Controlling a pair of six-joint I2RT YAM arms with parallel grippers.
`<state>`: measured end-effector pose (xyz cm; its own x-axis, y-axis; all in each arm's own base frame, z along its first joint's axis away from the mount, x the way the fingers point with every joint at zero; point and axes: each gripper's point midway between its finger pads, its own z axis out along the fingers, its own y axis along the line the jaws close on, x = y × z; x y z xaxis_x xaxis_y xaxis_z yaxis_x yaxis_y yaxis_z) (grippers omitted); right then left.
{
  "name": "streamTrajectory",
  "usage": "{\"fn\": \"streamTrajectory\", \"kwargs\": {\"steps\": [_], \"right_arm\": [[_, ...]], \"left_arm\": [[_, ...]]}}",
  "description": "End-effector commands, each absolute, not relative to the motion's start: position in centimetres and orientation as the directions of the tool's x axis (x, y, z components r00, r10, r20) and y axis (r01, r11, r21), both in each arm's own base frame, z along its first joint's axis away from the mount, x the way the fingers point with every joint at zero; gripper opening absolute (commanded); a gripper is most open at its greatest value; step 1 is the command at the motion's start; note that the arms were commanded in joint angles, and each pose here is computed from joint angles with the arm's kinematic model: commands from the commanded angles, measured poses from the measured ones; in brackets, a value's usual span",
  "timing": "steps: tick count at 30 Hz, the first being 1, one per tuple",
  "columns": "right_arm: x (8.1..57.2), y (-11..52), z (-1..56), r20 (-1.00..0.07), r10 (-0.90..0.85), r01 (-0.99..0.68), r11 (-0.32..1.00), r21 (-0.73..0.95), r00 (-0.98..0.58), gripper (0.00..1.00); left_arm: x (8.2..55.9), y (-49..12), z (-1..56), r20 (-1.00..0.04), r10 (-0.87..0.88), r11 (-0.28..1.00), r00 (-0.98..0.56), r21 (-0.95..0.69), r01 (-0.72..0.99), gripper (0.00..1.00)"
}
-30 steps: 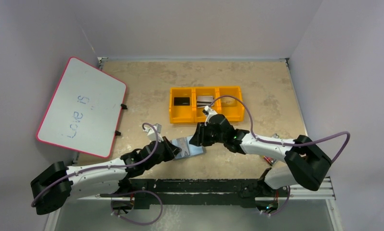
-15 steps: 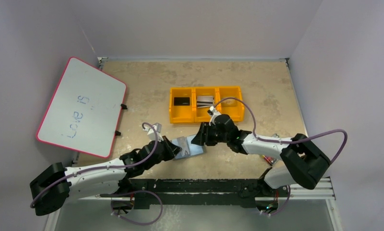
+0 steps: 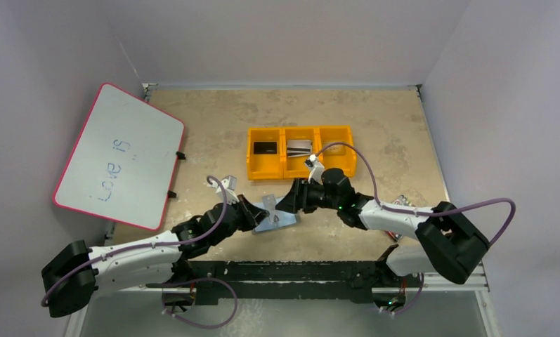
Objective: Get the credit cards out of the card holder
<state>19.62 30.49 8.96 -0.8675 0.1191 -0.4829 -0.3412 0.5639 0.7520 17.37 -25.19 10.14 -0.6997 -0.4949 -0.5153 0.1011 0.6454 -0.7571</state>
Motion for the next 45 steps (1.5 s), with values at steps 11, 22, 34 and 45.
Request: {"fn": "streamTrajectory", "kwargs": {"steps": [11,22,34,45], "right_arm": [[19.6,31.2,13.2,-0.520,0.142,-0.440,0.377,0.815,-0.842,0.71],[19.1,31.0,15.6,-0.523,0.166,-0.472,0.270,0.839,-0.836,0.53],[18.9,30.4,18.0,-0.553,0.193,-0.507,0.241,0.828,-0.811,0.20],[18.9,30.2,18.6,-0.566,0.190,-0.520,0.243,0.819,-0.802,0.00]], "left_arm": [[17.2,-27.8,16.6,-0.507,-0.528,0.476,-0.681,-0.841,0.257,0.00],[16.9,-27.8,17.4,-0.494,-0.545,0.428,-0.677,-0.859,0.282,0.00],[16.9,-27.9,17.1,-0.491,-0.544,0.426,-0.680,-0.860,0.281,0.00],[17.1,-27.5,16.5,-0.489,-0.554,0.441,-0.674,-0.859,0.261,0.04]]}}
